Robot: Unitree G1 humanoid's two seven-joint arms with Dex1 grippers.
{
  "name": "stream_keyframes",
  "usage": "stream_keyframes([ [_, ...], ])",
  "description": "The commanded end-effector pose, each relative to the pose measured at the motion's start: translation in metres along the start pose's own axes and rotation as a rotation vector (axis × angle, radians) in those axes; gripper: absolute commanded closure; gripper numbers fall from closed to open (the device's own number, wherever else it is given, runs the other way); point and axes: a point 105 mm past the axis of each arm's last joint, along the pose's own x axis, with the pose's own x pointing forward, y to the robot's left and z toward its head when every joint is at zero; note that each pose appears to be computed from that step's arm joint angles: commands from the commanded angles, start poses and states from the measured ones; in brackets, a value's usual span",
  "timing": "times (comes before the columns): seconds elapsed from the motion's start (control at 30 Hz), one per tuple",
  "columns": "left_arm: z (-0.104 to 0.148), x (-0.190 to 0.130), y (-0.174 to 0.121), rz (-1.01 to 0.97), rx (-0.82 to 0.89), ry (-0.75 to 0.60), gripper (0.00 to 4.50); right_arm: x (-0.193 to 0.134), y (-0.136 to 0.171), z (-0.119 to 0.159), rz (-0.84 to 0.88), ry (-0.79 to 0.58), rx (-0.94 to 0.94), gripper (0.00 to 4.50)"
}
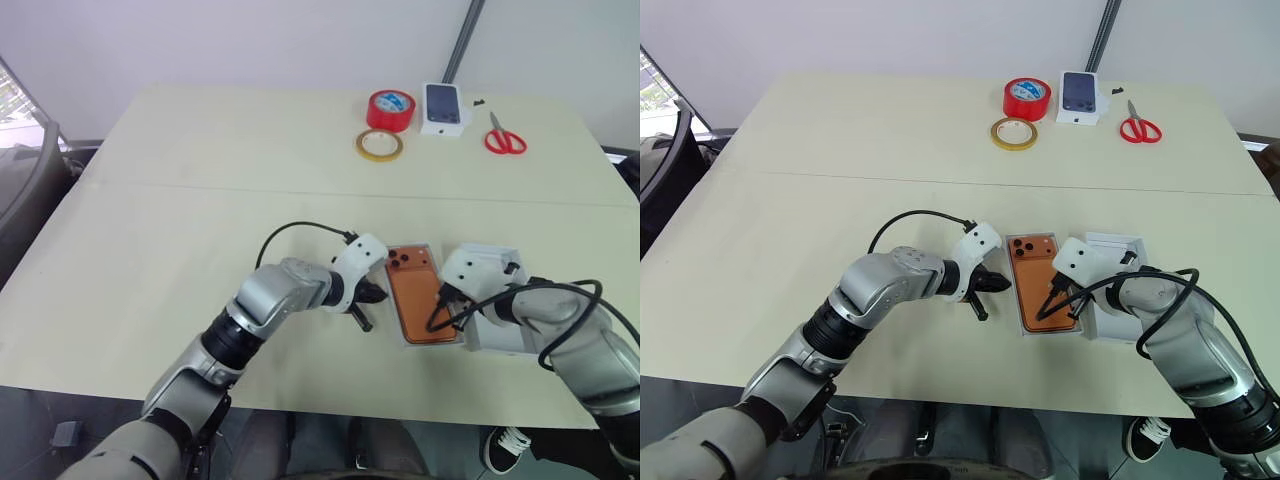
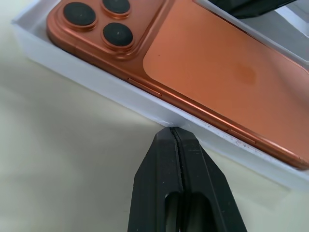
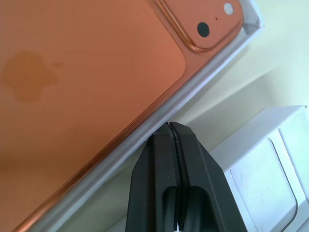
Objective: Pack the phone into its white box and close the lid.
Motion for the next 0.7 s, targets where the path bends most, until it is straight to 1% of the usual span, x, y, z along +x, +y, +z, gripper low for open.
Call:
stream_keyframes([
  [0.03,0.004,0.005,-0.005,-0.027,-0.007,-0.014,4.48,-0.010,-0.003,0.006,-0.003,-0.029,-0.008,4.50],
  [0.17,0.006,0.001,0.005,0.005,-0.036,-0.032,4.48,-0.023,-0.009,0.005,0.001,-0.044,-0.008,4.50],
  [0.2,0.005,-0.001,0.010,0.018,-0.049,-0.037,4.48,-0.031,-0.012,0.005,0.007,-0.048,-0.005,4.50],
  [0.27,0.006,-0.005,0.014,0.030,-0.068,-0.052,4.48,-0.044,-0.020,0.001,-0.002,-0.018,0.006,4.50],
  [0.3,0.007,-0.010,0.015,0.031,-0.073,-0.066,4.48,-0.049,-0.022,0.000,0.022,-0.018,0.066,4.50],
  [0.37,0.009,-0.016,0.017,0.035,-0.072,-0.091,4.50,-0.055,-0.025,-0.001,0.051,-0.031,0.181,3.95],
  [0.4,0.010,-0.021,0.018,0.038,-0.061,-0.106,4.50,-0.057,-0.029,-0.001,0.046,-0.034,0.246,3.60],
  [0.47,0.014,-0.032,0.022,0.055,-0.003,-0.146,4.50,-0.059,-0.032,-0.003,0.038,-0.023,0.316,2.68],
  [0.53,0.017,-0.046,0.025,0.061,0.095,-0.187,4.50,-0.060,-0.032,-0.004,0.045,-0.017,0.389,1.53],
  [0.57,0.019,-0.053,0.024,0.054,0.140,-0.211,4.50,-0.060,-0.030,-0.004,0.052,-0.015,0.425,1.07],
  [0.7,0.026,-0.077,0.013,-0.014,0.302,-0.324,4.50,-0.051,-0.025,-0.010,0.058,0.027,0.543,1.07],
])
